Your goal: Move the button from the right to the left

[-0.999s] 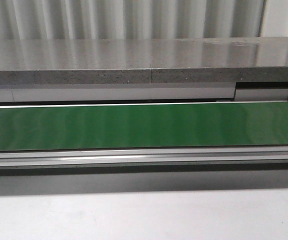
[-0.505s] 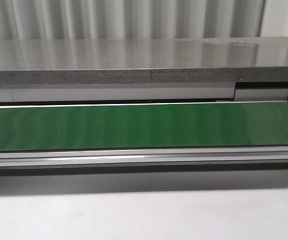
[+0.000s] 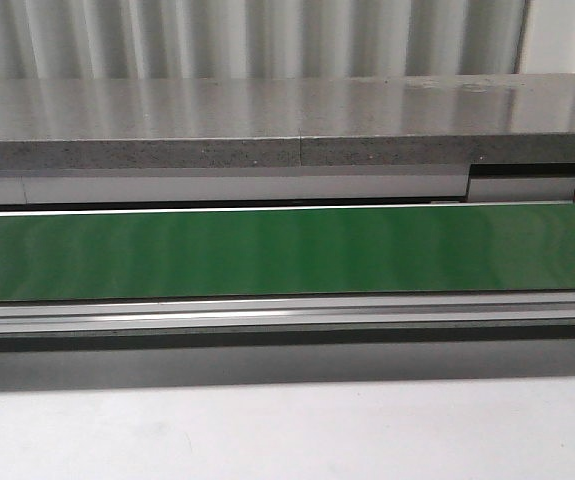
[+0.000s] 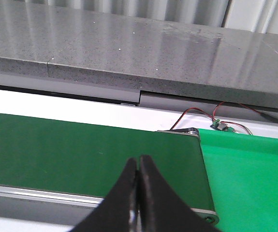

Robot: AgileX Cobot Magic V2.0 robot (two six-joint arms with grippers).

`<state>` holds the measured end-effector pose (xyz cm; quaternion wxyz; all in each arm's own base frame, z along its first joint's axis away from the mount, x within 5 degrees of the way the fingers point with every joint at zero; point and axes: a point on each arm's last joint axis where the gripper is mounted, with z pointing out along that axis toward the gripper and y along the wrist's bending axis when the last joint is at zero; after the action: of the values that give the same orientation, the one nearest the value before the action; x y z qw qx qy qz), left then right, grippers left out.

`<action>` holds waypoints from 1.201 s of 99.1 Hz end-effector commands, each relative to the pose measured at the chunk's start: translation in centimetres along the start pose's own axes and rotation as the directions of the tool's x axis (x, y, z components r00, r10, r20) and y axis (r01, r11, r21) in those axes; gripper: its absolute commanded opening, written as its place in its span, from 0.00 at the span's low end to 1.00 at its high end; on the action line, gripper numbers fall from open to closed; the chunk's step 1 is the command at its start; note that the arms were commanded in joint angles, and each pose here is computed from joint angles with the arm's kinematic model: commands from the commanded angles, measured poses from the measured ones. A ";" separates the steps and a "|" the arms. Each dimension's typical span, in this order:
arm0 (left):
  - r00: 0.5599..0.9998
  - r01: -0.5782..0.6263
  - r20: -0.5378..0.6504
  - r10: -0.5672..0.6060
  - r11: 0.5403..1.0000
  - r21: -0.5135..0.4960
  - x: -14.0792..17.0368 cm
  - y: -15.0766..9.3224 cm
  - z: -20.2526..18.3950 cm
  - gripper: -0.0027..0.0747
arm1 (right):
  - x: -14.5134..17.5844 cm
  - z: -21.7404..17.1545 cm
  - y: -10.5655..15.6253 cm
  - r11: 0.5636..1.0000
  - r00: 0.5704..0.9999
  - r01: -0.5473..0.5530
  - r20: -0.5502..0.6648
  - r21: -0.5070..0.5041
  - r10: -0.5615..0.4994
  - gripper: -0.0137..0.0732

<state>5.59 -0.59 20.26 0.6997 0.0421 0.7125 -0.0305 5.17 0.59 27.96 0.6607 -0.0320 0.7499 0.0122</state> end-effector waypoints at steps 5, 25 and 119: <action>0.998 0.009 0.058 -0.008 1.000 -0.005 0.5 0.0 -0.1 0.01 | -1.6 -0.2 -0.1 1.000 0.995 0.002 0.097 0.011 -0.003 0.08; 0.998 0.009 0.058 -0.008 1.000 -0.005 0.5 0.0 -0.1 0.01 | -1.6 -0.2 -0.1 1.000 0.995 0.002 0.097 0.011 -0.003 0.08; 0.998 0.009 0.058 -0.008 1.000 -0.005 0.5 0.0 -0.1 0.01 | 3.0 1.6 -0.6 0.998 0.969 -0.009 0.247 0.070 -0.009 0.08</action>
<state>5.59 -0.59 20.22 0.6982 0.0428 0.7140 -0.0298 6.51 -0.04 24.03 0.6990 -0.0042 0.7151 -0.0087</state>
